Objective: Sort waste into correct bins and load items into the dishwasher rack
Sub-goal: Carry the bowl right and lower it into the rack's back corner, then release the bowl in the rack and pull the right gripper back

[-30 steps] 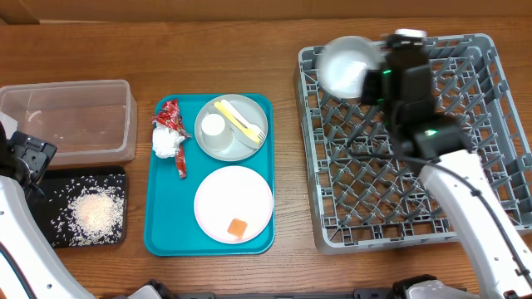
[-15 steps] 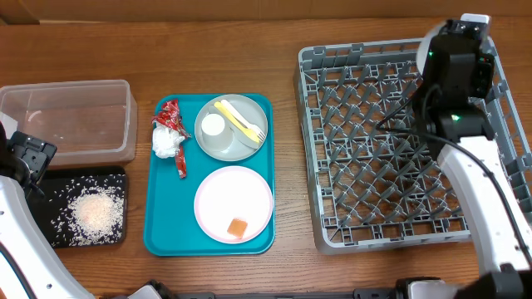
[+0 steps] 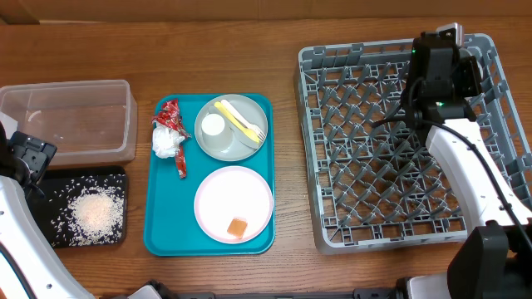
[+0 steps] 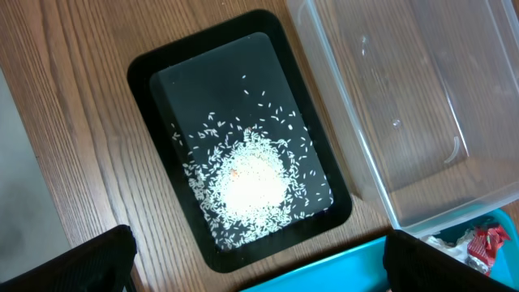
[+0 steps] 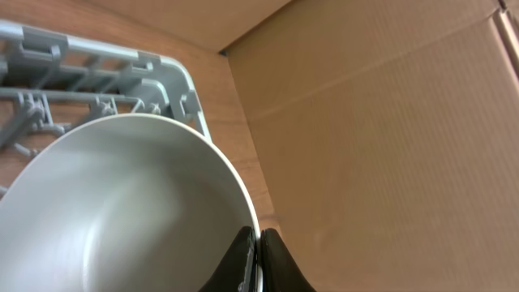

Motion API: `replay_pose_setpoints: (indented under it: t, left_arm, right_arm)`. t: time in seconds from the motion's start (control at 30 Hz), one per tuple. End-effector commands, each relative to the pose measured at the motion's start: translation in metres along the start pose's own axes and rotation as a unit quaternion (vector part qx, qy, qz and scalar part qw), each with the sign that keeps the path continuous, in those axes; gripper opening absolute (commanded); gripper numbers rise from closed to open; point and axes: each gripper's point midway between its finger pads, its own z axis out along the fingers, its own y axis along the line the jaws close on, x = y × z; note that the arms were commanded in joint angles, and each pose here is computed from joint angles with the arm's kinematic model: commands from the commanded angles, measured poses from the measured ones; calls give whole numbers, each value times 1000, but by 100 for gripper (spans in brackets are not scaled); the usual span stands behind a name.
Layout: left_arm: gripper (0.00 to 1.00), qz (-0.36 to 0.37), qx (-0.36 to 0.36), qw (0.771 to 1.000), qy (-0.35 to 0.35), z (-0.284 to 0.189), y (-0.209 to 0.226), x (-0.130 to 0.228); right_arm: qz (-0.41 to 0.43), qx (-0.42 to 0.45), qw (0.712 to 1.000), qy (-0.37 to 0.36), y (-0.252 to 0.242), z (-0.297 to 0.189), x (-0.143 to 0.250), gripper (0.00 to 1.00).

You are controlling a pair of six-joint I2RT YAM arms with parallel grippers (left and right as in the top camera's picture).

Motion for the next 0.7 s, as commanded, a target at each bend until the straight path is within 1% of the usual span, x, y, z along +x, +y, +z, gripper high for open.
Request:
replay_pose_setpoints:
  t: [0.0,0.23,0.4,0.67]
  left_arm:
    - [100,-7,4,1000,0,-1,-1,-2]
    - [100,-7,4,1000,0,-1,-1,-2]
    - [100,-7,4,1000,0,-1,-1,-2]
    - [100,-7,4,1000,0,-1,-1,-2]
  right_arm:
    - [-10,22,1000,11,-5,3,1,5]
    - [-61,47,997,27,-12,15,5,5]
    - [-56,50,996,43,-17,28,14,5]
    - [-81,30,995,54,7,38,22,5]
